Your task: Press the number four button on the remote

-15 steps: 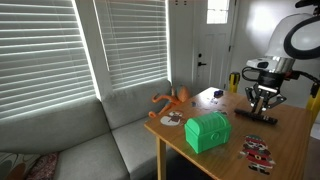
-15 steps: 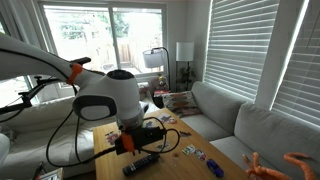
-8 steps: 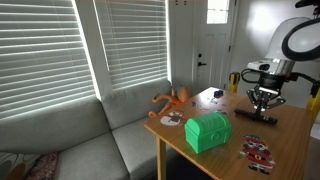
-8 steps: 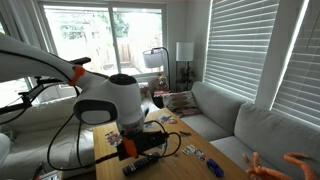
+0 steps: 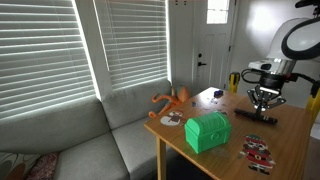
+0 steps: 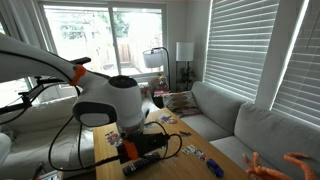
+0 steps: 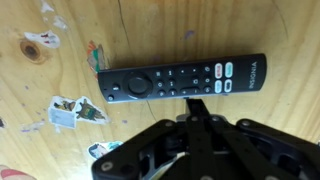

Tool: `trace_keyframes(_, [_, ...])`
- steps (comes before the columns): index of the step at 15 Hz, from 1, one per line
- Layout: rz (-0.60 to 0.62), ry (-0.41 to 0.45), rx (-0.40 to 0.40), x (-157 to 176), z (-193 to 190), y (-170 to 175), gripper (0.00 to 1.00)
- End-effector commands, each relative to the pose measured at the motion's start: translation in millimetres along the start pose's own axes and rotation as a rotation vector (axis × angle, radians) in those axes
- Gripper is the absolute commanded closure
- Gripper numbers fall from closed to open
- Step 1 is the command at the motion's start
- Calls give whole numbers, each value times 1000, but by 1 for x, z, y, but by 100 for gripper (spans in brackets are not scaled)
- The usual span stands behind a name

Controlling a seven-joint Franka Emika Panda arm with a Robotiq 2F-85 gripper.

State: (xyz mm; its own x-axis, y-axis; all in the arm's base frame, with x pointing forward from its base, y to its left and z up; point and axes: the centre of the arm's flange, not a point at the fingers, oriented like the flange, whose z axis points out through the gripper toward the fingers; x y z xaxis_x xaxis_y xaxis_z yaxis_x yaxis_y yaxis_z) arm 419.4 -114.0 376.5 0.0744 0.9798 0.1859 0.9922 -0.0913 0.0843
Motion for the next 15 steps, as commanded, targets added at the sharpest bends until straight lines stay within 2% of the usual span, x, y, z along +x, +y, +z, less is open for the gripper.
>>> trace_keyframes(1, [-10, 35, -1, -7, 3, 7, 100])
trace_keyframes(15, [31, 78, -21, -17, 5, 17, 100])
